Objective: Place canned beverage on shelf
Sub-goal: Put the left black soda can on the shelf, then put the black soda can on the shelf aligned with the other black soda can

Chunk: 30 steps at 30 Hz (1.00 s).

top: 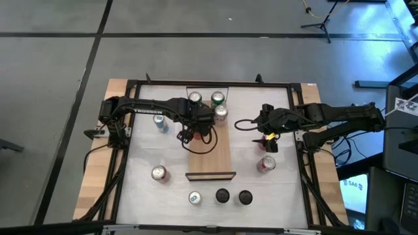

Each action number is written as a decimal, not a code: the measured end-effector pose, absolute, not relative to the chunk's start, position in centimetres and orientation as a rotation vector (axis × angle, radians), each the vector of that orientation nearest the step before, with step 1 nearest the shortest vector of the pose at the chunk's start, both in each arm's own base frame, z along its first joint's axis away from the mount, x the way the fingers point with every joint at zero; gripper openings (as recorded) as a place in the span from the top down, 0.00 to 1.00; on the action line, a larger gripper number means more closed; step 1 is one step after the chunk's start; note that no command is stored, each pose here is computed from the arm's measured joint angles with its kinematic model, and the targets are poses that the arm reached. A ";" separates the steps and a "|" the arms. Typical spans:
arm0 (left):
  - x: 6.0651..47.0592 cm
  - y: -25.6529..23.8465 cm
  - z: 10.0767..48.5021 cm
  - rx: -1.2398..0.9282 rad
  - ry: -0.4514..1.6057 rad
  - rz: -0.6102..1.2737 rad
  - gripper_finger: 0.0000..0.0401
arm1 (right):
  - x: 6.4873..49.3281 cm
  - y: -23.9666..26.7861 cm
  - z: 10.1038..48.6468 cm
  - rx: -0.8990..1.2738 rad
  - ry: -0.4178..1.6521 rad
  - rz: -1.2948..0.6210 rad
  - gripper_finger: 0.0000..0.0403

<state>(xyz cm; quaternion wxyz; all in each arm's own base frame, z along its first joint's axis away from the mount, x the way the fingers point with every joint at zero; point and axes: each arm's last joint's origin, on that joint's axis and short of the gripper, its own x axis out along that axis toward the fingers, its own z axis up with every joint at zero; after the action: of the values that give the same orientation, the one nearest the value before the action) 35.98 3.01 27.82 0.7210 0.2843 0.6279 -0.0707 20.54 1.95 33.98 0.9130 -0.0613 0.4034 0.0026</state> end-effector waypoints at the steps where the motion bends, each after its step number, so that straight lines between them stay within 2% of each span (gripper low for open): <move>1: 36.0 2.9 27.8 0.629 1.386 -0.157 0.06 | 20.5 1.9 34.0 -0.126 0.831 0.005 0.12; 16: 35.7 1.3 28.7 0.654 1.347 -0.169 0.06 | 20.5 1.9 34.0 -0.126 0.830 0.005 0.12; 25: 34.0 1.4 31.9 0.585 1.232 -0.034 0.06 | 20.6 2.0 34.0 -0.126 0.826 0.005 0.12; 30: 32.6 1.4 34.0 0.470 1.159 0.064 0.06 | 20.5 2.0 34.0 -0.075 0.836 0.007 0.12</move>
<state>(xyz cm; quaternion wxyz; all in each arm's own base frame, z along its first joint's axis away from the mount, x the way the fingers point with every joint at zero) 32.60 1.36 33.96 0.8102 0.2200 0.5426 0.0298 20.50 2.01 33.96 0.9133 -0.0366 0.4057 0.0035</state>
